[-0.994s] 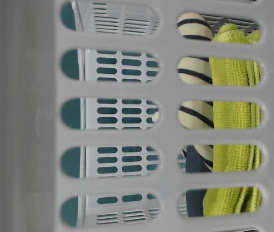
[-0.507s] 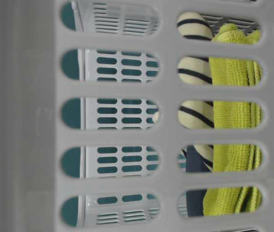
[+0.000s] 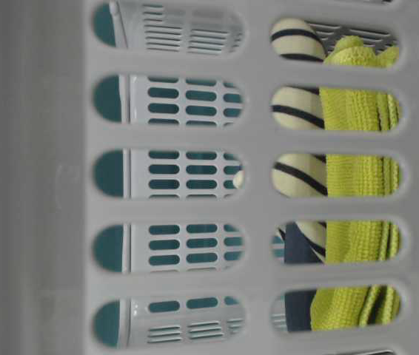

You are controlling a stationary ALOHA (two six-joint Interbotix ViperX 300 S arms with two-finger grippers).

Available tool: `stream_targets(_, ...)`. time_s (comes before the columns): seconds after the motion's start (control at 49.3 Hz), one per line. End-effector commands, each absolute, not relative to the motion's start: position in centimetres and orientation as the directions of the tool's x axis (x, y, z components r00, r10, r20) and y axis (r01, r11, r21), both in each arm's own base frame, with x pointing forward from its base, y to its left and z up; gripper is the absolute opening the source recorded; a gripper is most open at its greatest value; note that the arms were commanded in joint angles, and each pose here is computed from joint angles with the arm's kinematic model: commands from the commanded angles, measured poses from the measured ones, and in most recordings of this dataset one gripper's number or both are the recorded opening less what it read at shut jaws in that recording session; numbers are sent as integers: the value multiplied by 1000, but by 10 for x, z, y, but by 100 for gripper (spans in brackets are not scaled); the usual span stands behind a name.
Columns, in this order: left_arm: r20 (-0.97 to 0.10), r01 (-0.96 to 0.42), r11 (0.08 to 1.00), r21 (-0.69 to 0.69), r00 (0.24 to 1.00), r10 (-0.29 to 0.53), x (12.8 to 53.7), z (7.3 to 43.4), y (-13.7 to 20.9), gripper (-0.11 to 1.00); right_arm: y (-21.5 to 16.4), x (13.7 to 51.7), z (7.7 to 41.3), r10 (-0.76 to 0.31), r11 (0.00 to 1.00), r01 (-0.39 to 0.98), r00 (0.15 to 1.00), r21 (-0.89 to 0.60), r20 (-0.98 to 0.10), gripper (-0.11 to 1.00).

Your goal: Pick up the yellow cloth from the shopping basket with the left arm.

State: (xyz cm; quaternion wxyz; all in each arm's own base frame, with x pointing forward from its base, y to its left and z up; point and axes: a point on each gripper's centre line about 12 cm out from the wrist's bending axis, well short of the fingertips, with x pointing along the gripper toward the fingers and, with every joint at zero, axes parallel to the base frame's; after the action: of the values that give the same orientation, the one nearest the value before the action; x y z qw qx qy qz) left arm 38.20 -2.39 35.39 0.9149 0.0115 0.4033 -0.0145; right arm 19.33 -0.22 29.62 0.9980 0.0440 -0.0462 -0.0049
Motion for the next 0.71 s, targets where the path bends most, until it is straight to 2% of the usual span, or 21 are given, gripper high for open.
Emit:
stream_targets(0.0,-742,55,998,9,669,-30,400,362,-35,86,-3,195,304,-16,996,6,994,91,110,76)
stream_targets(0.061,-764,63,998,6,644,-36,414,354,-42,91,-3,195,304,-16,996,6,994,93,110,76)
stream_targets(0.284,-839,67,998,4,543,-33,446,311,-53,90,-3,195,304,-16,996,6,993,93,115,76)
stream_targets(0.69,-921,64,998,13,390,-13,459,241,-55,90,-3,195,304,-16,996,6,994,93,112,76)
